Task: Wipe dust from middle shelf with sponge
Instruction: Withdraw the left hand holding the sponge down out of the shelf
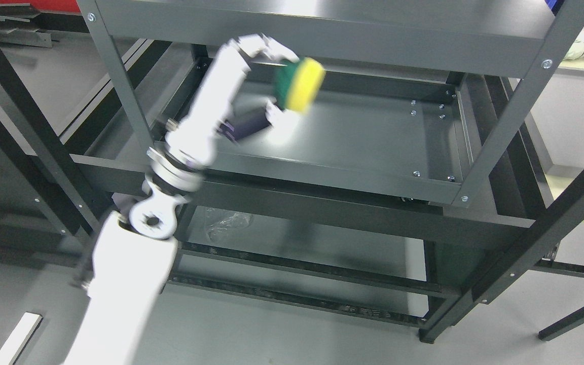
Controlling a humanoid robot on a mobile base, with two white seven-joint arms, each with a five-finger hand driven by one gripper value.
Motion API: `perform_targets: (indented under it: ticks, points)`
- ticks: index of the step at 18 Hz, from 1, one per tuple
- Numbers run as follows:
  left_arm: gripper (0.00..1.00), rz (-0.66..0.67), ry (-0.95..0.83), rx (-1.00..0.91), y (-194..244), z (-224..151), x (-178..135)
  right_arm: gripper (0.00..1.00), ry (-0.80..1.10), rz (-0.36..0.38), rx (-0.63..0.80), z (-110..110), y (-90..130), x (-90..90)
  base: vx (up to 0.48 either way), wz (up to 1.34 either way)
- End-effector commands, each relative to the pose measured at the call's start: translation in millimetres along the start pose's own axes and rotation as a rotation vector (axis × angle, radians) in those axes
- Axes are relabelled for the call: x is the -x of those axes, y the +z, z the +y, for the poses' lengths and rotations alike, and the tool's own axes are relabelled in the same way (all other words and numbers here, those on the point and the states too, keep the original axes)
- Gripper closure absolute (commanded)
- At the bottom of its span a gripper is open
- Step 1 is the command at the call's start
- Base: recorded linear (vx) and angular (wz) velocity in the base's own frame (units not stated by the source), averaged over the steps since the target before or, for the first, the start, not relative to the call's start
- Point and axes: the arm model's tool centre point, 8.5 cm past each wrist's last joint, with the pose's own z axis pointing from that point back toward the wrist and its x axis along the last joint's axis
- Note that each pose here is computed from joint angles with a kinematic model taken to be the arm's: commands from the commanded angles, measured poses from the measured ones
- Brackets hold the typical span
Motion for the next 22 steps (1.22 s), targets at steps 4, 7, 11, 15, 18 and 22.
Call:
perform_targets:
  ticks: [4,7,11,15,18,22]
  points:
    - [1.00,0.373,0.327,-0.239,88,-113,11,0.00,-0.003,-0.022,0.018,-10,0,-9.5,0.000,0.00]
    - [1.00,0.529,0.182,-0.481,119,-28,44,0.00,-0.003,-0.022,0.018,-10,0,-9.5,0.000,0.00]
    - [1.00,0.697,0.118,-0.610,149,26,48,0.00,-0.003,-0.022,0.018,-10,0,-9.5,0.000,0.00]
    - [1.00,0.703,0.167,-0.602,129,32,11,0.00,-0.003,-0.022,0.018,-10,0,-9.5,0.000,0.00]
    - [1.00,0.704,0.173,-0.600,133,27,4,0.00,-0.003,-0.020,0.019,-11,0,-8.5,0.000,0.00]
    - [1.00,0.671,0.171,-0.607,147,20,-3,0.00,-0.003,-0.022,0.018,-10,0,-9.5,0.000,0.00]
